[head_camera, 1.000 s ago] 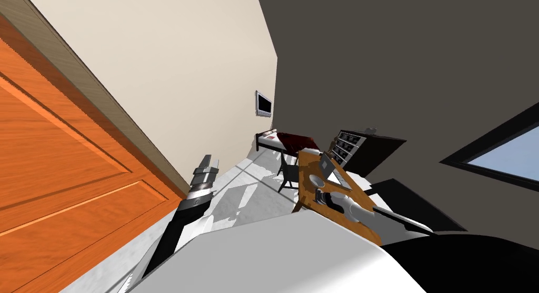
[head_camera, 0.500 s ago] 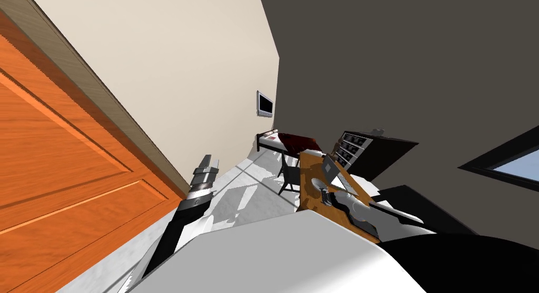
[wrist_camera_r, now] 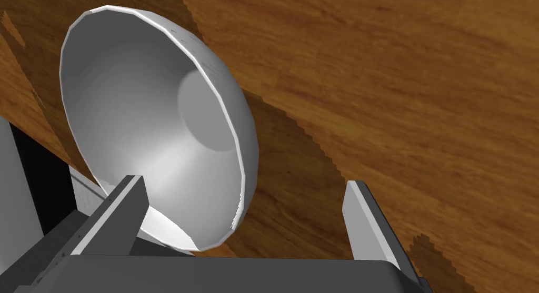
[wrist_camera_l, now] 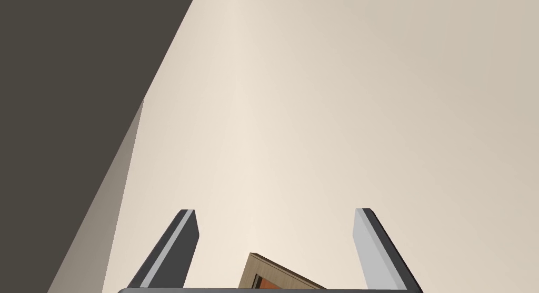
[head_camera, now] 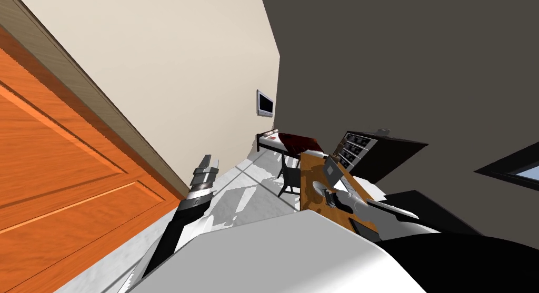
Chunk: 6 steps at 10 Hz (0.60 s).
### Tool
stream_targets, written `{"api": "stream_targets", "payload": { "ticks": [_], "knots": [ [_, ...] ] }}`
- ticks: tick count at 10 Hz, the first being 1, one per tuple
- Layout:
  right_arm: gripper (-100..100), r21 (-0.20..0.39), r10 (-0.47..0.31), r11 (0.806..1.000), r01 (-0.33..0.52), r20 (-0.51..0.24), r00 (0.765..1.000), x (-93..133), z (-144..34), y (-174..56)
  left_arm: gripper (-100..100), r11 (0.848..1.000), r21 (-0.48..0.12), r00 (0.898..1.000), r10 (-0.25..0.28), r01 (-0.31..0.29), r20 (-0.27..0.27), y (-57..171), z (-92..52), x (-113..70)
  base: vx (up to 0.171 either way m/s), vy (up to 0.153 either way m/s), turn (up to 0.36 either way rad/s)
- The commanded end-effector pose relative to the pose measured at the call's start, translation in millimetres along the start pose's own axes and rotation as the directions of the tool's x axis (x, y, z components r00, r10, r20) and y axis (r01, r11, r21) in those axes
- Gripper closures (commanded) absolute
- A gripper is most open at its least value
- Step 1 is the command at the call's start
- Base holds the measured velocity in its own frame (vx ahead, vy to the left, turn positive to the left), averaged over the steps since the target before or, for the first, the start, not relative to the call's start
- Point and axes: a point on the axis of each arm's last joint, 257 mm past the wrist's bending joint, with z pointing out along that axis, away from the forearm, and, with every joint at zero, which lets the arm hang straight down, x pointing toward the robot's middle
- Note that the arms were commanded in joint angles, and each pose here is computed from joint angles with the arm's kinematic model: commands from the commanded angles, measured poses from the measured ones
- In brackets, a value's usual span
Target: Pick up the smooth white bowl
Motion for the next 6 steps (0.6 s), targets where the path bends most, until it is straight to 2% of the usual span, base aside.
{"api": "stream_targets", "payload": {
  "ticks": [1, 3, 4, 5, 6],
  "knots": [
    [-100, -0.01, -0.019, 1.0, 0.019, -0.011, 1.0, 5.0, 0.3, 3.4, 0, 1.0, 0.0, 1.0, 0.0, 0.0, 0.0, 0.0, 0.0, 0.0, 0.027, -0.031, 0.015],
    [-100, -0.012, -0.021, 1.0, 0.02, -0.012, 1.0, 5.1, 0.4, 4.5, 0, 1.0, 0.0, 1.0, 0.0, 0.0, 0.0, 0.0, 0.0, 0.0, 0.026, -0.028, 0.01],
    [0, -0.013, -0.023, 1.0, 0.023, -0.012, 1.0, 5.4, 0.4, 4.9, 0, 1.0, 0.0, 1.0, 0.0, 0.0, 0.0, 0.0, 0.0, 0.0, 0.0, 0.0, 0.0],
    [-100, -0.022, -0.018, 1.0, 0.017, -0.029, 0.999, 9.1, 1.0, 9.9, 0, 1.0, 0.0, 1.0, 0.0, 0.0, 0.0, 0.0, 0.0, 0.0, -0.049, -0.023, 0.219],
    [-100, -0.021, 0.004, 1.0, -0.004, -0.029, 1.0, 9.1, 1.0, 9.9, 0, 1.0, 0.0, 1.0, 0.0, 0.0, 0.0, -0.1, 0.1, 0.1, -0.058, -0.037, 0.112]
  ]
}}
